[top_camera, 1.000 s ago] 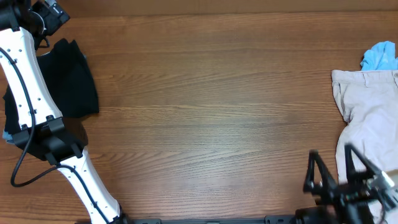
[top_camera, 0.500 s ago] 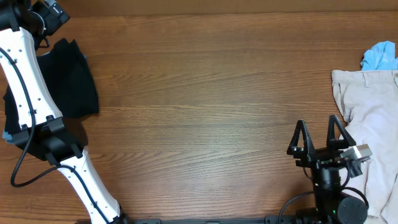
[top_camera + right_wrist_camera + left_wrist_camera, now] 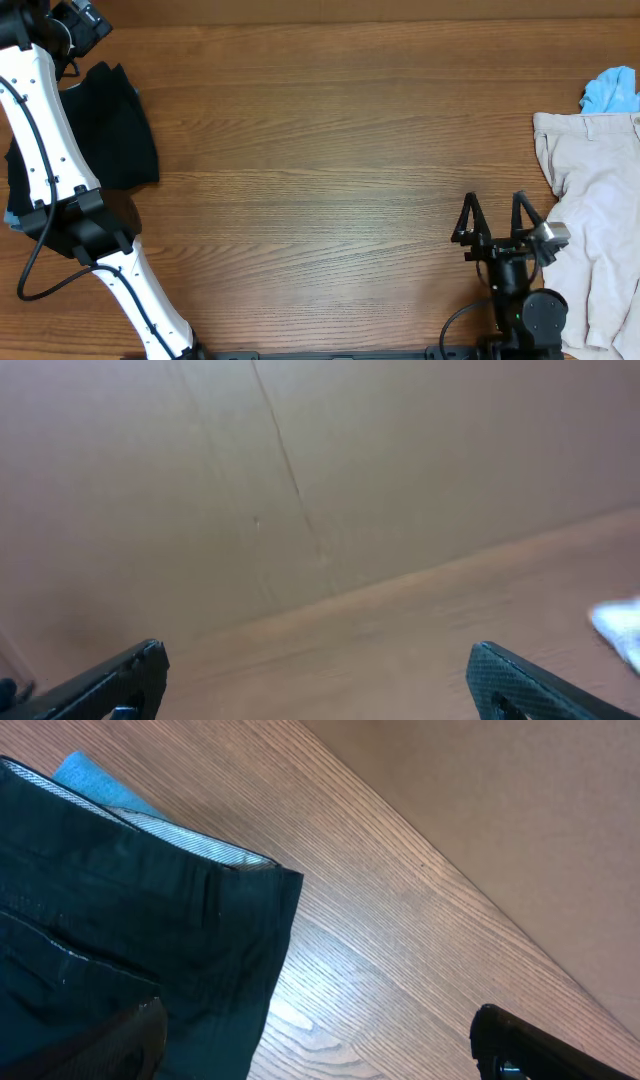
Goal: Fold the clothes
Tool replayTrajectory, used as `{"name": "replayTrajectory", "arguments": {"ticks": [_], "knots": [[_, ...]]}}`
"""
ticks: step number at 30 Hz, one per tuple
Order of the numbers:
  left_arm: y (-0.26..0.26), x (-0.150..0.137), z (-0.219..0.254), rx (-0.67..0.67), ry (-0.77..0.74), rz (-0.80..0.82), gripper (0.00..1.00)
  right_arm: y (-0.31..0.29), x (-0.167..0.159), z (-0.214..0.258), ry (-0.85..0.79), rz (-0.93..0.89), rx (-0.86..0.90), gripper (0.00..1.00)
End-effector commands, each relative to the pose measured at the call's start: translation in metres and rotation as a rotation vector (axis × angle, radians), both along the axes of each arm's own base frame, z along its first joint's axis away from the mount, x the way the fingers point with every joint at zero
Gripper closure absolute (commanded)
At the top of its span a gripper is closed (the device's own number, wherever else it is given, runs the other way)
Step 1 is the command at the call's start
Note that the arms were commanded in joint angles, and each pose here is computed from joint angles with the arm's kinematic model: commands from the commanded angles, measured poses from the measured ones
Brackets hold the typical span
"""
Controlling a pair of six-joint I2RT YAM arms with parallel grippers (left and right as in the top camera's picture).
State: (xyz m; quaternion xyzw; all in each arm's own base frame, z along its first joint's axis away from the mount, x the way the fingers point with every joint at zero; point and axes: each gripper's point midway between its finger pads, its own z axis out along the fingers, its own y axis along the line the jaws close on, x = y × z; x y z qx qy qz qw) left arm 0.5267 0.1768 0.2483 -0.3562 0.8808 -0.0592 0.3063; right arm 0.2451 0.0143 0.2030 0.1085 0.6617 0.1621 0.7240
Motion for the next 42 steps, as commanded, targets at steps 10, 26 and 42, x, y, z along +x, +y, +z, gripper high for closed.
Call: {"name": "replayTrajectory", "arguments": {"ticks": [10,26,42], "knots": [[-0.004,0.003,-0.002,-0.004,-0.002,-0.006,0.0,0.003,0.001,-0.034,0.126,0.018,-0.006,0.0],[-0.041,-0.037,0.126,0.076,-0.236,-0.049,0.0,0.003,0.001,-0.034,0.126,0.018,-0.006,0.0],[-0.231,-0.263,0.315,0.088,-0.707,-0.471,0.0,0.003,0.001,-0.034,0.126,0.018,-0.006,0.0]]}}
